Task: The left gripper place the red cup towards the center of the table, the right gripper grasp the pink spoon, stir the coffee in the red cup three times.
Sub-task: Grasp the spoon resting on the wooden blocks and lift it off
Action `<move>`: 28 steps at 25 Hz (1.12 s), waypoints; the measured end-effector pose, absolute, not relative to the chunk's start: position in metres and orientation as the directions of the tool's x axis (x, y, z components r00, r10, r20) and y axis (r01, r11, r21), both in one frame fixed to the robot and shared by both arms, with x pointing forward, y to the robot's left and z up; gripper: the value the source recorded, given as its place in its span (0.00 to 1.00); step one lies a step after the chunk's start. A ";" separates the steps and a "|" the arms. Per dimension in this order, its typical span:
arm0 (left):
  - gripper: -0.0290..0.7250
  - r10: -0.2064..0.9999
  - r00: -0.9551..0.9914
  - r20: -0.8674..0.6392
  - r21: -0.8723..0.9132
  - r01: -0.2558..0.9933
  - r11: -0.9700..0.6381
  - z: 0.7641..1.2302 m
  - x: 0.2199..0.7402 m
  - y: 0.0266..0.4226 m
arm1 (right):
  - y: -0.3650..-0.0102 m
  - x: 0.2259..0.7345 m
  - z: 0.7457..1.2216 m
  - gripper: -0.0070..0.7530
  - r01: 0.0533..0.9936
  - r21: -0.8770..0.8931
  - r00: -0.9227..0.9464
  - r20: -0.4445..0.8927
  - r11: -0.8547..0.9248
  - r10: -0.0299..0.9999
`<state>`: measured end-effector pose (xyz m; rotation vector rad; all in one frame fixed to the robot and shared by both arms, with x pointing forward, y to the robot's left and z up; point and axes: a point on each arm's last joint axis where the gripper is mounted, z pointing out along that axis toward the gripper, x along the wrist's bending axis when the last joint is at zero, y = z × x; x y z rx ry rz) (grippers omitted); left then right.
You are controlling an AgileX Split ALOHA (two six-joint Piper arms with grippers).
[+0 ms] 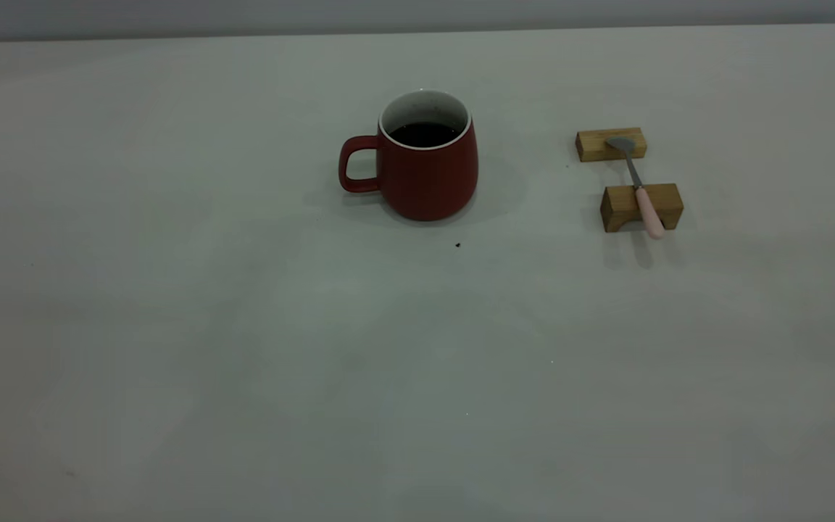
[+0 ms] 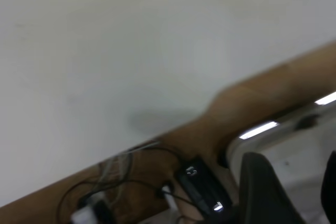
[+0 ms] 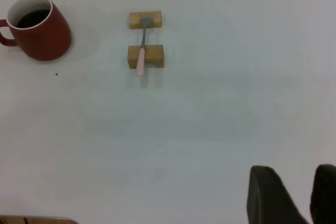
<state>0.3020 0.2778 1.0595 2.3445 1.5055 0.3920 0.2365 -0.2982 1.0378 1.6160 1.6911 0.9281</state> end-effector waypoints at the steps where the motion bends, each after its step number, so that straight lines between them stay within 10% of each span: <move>1: 0.51 0.909 0.413 0.054 0.421 0.816 -0.396 1.054 0.296 0.280 | -0.298 0.237 1.038 0.33 0.566 0.825 -0.065 0.035 0.008 0.997; 28: 0.51 0.996 0.093 0.015 0.780 0.622 -0.070 1.033 0.223 0.303 | -0.296 0.237 1.039 0.33 0.560 0.828 -0.077 0.056 -0.003 0.995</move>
